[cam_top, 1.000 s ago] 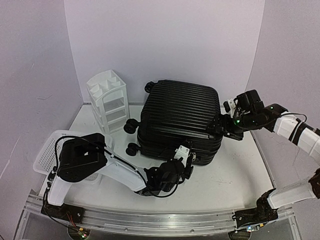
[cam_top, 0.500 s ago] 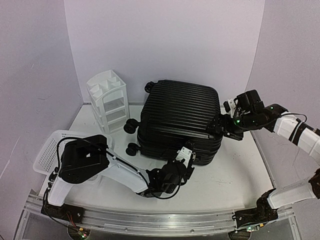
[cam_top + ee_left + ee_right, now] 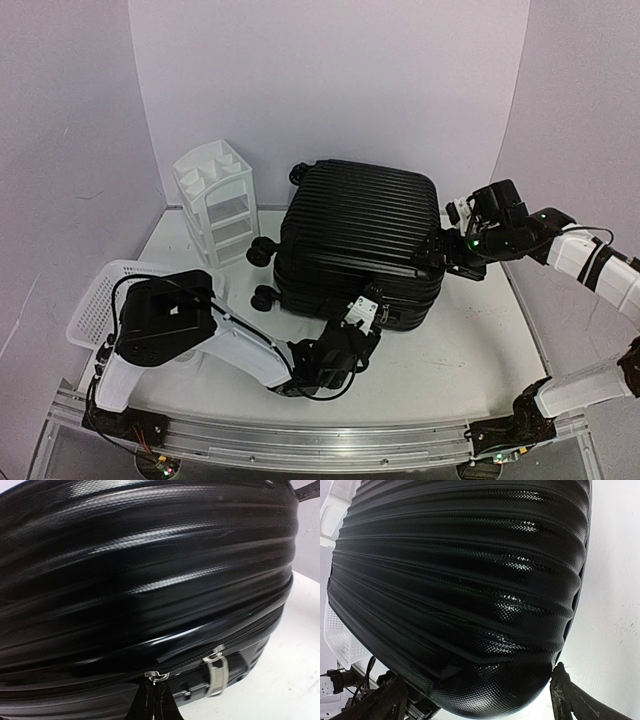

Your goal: Open, take out, and arrange the luggage

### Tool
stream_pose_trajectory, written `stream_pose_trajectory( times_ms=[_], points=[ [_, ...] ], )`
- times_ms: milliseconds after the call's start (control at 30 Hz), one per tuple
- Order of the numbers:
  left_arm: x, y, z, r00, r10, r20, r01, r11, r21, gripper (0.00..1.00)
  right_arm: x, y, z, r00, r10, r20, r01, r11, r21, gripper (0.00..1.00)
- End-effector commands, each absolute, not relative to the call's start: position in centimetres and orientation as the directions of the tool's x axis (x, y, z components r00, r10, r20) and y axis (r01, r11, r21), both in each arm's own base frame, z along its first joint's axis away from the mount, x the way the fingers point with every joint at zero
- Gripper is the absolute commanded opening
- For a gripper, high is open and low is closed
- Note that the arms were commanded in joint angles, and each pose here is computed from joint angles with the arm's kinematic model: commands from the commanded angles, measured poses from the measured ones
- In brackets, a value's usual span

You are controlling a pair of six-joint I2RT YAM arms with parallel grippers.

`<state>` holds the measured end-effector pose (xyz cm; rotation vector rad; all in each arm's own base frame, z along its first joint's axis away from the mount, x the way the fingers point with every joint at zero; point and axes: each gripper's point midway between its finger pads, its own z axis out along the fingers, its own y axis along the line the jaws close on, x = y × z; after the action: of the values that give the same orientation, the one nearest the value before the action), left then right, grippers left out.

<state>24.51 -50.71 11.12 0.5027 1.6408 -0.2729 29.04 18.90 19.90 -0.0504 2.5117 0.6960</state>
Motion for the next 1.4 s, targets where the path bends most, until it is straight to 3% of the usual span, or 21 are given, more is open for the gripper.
stream_pose_trajectory(
  times_ms=[0,267,533,667,800,967,1200,1367],
  points=[
    [26.2,-46.8,15.5,-0.042,0.091,-0.995,0.342,0.937,0.071,0.0,29.7,19.1,21.1,-0.826,0.092,-0.556,-0.209,0.866,0.454,0.98],
    [27.1,-41.0,13.9,-0.19,0.1,-0.977,0.368,0.93,0.024,0.0,29.8,18.2,20.8,-0.819,0.046,-0.572,-0.217,0.898,0.383,0.98],
    [28.9,-33.8,13.0,-0.375,0.078,-0.924,0.356,0.932,-0.066,0.0,29.5,15.0,20.9,-0.797,-0.114,-0.593,-0.25,0.956,0.153,0.98],
    [29.2,-30.4,13.4,-0.384,0.07,-0.921,0.322,0.945,-0.063,0.0,29.7,14.0,22.4,-0.777,-0.154,-0.61,-0.249,0.966,0.074,0.98],
    [29.4,-28.8,13.8,-0.398,0.05,-0.916,0.327,0.941,-0.091,0.0,29.4,16.7,24.1,-0.734,-0.252,-0.631,-0.36,0.932,0.046,0.98],
    [28.8,-31.9,13.9,-0.425,0.11,-0.898,0.476,0.871,-0.118,0.0,29.9,21.5,25.3,-0.663,-0.399,-0.633,-0.485,0.873,-0.043,0.98],
    [25.0,-32.3,18.2,-0.377,0.144,-0.915,0.656,0.739,-0.154,0.59,28.7,29.4,25.3,-0.618,-0.484,-0.62,-0.629,0.777,0.02,0.98],
    [22.5,-31.6,24.7,-0.316,0.15,-0.937,0.75,0.644,-0.15,0.78,28.0,30.3,22.8,-0.625,-0.52,-0.581,-0.652,0.758,0.024,0.98]
  ],
)
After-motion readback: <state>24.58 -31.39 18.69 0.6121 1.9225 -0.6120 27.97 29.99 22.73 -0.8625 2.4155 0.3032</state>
